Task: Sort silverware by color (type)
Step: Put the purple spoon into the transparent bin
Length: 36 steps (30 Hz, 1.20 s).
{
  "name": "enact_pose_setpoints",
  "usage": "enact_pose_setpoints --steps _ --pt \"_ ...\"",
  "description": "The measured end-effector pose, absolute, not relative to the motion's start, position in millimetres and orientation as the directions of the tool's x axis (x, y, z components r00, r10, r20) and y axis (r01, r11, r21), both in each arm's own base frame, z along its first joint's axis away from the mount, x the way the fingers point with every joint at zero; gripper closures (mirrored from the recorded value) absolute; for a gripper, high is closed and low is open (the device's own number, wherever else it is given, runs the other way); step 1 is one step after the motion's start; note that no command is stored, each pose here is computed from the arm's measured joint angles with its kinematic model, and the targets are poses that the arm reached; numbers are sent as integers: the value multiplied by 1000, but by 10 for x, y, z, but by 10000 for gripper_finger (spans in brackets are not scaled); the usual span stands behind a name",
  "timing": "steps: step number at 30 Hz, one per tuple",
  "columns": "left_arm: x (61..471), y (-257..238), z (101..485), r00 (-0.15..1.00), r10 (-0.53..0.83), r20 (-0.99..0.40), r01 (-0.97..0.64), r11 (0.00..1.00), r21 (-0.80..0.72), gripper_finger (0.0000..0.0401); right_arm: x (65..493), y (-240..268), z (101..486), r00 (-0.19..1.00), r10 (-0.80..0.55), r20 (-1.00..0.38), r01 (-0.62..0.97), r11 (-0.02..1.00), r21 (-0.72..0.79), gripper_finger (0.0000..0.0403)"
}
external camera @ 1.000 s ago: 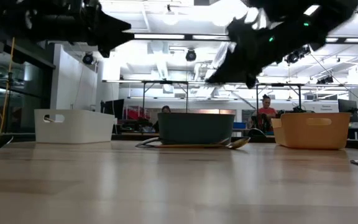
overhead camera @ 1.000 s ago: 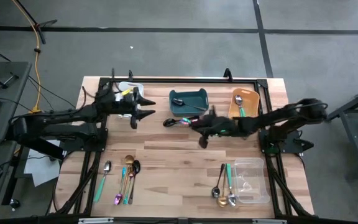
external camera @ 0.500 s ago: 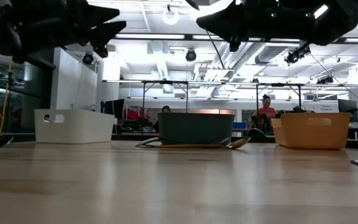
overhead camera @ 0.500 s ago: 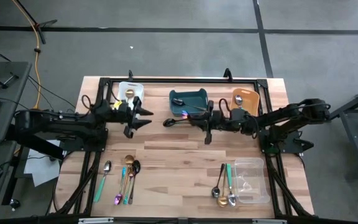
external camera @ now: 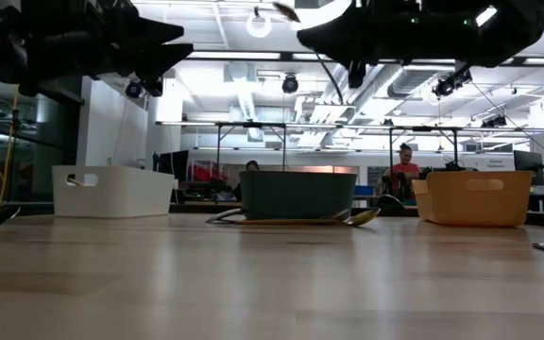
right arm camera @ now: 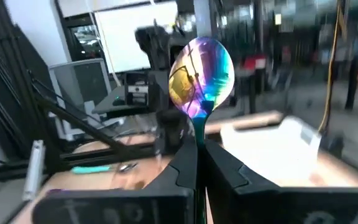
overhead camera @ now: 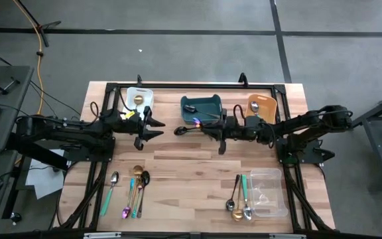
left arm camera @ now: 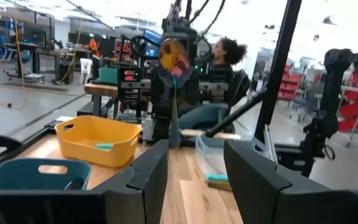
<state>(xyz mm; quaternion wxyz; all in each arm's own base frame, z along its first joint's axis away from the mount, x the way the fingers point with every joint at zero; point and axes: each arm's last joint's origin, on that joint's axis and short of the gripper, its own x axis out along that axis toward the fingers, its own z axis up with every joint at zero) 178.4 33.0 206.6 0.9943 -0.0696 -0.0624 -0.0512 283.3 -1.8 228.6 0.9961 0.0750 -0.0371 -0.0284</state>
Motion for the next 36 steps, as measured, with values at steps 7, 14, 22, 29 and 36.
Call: enact_pose_setpoints --steps 7,14,22,29,36 --pt "1790 331 2016 993 -91 81 103 983 -154 252 2989 301 2346 953 -11 -303 119 932 341 398" --pt "1791 332 2008 993 -90 73 108 946 -305 252 2799 989 2641 741 -116 -661 384 881 276 398" --pt "1800 297 1940 994 -107 5 98 892 -441 252 2113 1733 2607 615 -115 -780 603 706 372 398" --pt "1818 152 1884 984 -170 -51 129 884 -450 252 1728 1981 2533 467 -9 -884 698 618 362 398" --pt "1827 76 1889 984 -171 -47 136 900 -414 252 1452 1977 2475 144 44 -989 813 565 144 398"
